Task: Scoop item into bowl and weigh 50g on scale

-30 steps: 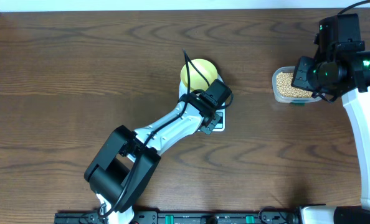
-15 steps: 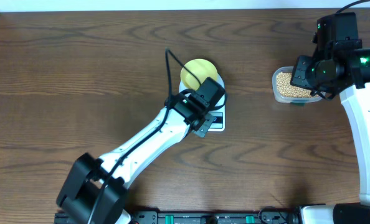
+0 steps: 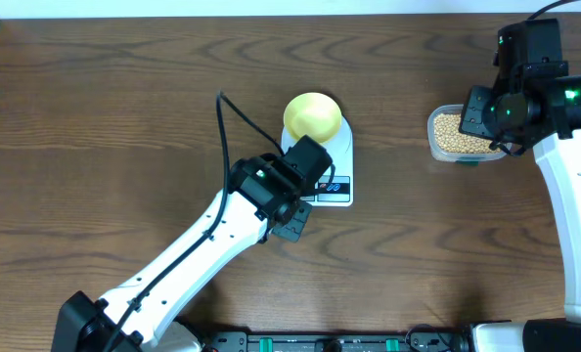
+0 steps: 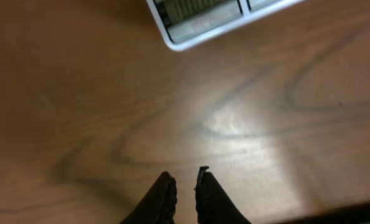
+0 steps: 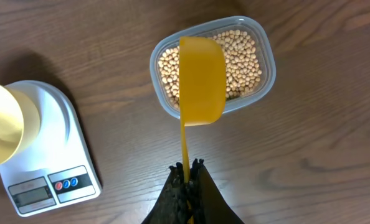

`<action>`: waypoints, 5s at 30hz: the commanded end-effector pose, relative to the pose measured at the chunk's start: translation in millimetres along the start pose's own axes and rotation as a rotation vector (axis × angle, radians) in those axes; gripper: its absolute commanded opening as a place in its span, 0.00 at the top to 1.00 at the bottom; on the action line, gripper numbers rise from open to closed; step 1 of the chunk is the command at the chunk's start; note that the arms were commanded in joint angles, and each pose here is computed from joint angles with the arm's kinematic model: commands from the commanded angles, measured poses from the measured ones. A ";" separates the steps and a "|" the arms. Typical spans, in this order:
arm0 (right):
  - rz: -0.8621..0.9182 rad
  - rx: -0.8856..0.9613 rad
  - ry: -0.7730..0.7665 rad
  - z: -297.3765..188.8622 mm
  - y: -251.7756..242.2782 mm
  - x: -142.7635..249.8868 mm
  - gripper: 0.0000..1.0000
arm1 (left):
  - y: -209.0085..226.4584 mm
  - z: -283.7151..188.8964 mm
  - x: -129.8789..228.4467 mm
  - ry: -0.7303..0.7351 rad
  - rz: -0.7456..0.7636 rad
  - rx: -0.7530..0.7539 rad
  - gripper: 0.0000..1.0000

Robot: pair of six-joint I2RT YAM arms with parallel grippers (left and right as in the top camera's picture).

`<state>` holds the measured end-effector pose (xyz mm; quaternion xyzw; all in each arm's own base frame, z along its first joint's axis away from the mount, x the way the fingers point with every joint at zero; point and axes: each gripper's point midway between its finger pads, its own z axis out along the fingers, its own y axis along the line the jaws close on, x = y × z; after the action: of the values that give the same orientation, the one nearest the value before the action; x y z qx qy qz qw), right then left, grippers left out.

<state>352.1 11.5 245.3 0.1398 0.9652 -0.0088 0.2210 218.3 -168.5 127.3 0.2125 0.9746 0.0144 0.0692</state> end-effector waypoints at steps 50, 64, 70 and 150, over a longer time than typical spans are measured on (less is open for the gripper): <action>-0.013 0.164 0.071 20.0 -45.8 14.9 0.99 | -3.3 -47.2 -14.4 -0.206 -0.119 0.096 0.04; -0.012 0.178 0.052 66.5 -47.3 23.0 0.99 | -3.3 -47.1 -14.2 -0.205 -0.119 0.095 0.04; -0.014 0.170 0.025 77.8 -44.7 18.2 0.99 | -3.3 -47.1 -14.2 -0.205 -0.119 0.095 0.04; 0.216 -0.338 0.375 127.9 -23.2 52.8 0.99 | -3.3 -47.1 -14.2 -0.205 -0.119 0.095 0.03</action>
<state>356.0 -15.3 107.7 0.2164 0.9588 0.1716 0.0672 218.9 -177.5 172.7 0.1592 0.9735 -0.0616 0.1524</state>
